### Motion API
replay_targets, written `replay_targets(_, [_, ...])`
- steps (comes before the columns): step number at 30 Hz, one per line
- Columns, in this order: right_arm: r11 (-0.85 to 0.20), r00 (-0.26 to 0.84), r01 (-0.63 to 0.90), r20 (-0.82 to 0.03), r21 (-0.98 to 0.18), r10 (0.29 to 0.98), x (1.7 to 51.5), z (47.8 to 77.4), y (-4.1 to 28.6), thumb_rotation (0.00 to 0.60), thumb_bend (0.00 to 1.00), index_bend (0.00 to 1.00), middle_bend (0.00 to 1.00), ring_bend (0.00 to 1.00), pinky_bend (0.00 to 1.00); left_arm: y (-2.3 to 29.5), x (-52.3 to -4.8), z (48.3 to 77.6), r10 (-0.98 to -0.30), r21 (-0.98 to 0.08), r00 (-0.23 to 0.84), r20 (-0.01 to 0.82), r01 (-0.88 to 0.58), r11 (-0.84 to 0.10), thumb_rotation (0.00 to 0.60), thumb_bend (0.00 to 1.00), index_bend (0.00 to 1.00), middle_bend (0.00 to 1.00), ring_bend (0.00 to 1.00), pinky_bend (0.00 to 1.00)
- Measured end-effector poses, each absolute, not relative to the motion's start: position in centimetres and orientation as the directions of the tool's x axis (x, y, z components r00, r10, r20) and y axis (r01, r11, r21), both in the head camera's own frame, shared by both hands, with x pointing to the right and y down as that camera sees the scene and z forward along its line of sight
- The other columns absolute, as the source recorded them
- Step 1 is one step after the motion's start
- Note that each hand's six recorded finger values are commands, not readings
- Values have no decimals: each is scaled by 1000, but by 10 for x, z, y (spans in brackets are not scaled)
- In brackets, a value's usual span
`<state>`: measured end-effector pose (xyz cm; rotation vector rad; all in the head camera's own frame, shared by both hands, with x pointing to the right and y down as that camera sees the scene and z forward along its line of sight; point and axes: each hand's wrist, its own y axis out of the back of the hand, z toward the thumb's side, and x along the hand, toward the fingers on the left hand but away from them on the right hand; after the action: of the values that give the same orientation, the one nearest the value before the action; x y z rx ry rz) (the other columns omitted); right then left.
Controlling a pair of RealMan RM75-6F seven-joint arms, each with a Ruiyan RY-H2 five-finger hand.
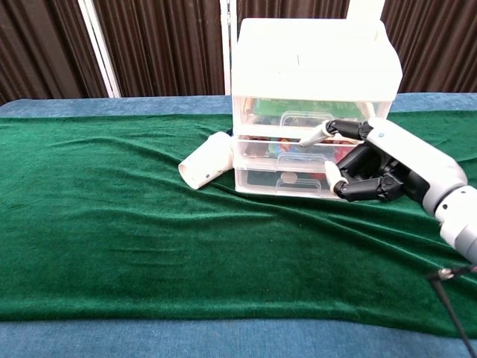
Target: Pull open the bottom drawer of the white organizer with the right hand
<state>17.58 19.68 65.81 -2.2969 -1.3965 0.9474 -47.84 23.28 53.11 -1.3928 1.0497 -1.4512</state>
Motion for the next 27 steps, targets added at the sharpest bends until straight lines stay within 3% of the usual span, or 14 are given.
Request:
replay_targets(5, [-442,280,497,-343,-747,896,180,655,187,600,559,297,914,972,903,232,-479,530,-958,-958,-28,287,22,-287,600,0,0,0,0,0])
replay_targets(9, [-399,246,413,-321,-819,914,183,656,177,600,559,282,914,972,904,233,-479,531,-957,-957,-26,289,23,-290,600,0,0,0,0,0])
replay_targets(27, [-442,207,374,-392,-815,897,188,669,176,600,558,264,914,971,903,233,-478,531,-956,-956,-24,291,22,-292,600,0,0,0,0,0])
